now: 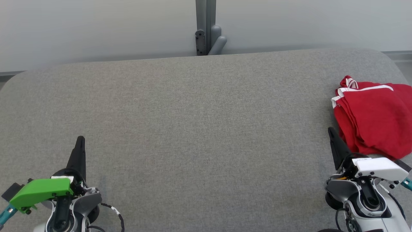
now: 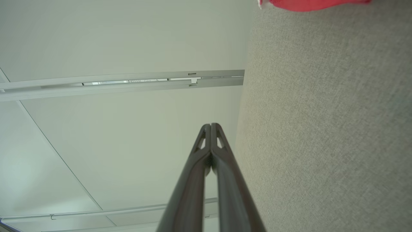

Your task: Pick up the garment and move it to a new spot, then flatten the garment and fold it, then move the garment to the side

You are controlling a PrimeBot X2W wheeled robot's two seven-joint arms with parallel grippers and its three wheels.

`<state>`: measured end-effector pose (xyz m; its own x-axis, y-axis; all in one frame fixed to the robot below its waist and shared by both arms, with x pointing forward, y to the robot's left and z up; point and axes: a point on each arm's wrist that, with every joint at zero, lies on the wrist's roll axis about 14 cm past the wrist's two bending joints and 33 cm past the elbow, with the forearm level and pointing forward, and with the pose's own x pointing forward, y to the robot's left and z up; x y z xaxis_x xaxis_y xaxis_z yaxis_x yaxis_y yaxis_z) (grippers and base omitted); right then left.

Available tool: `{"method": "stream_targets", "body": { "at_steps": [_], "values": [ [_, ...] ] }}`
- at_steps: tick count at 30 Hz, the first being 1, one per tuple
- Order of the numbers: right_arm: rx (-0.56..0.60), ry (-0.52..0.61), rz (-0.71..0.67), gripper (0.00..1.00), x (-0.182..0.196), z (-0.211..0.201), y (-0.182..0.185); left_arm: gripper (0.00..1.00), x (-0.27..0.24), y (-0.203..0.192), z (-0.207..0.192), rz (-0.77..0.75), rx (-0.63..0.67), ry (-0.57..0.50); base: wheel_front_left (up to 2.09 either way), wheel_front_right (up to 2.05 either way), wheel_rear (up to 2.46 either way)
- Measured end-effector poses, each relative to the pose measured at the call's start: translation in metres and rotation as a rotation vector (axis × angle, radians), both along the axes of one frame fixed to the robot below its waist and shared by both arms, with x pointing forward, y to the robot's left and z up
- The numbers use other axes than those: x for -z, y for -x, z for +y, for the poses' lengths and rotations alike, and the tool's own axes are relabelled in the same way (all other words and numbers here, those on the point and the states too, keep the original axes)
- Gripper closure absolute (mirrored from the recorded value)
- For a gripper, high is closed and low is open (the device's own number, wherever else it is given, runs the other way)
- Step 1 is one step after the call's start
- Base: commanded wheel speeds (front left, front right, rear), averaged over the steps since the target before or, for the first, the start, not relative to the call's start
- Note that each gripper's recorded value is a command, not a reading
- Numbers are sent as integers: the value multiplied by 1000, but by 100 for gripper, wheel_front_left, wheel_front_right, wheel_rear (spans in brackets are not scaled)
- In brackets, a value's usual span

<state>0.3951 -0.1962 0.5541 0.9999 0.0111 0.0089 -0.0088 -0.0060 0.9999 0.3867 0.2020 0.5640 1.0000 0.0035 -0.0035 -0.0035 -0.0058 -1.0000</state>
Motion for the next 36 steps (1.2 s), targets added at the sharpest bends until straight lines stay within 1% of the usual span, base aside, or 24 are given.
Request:
{"method": "stream_targets", "body": {
  "at_steps": [36],
  "values": [
    [-1,5,-1,100,-1,0,0,100,0,0,0,0,0,0,0,0,0]
  ]
}}
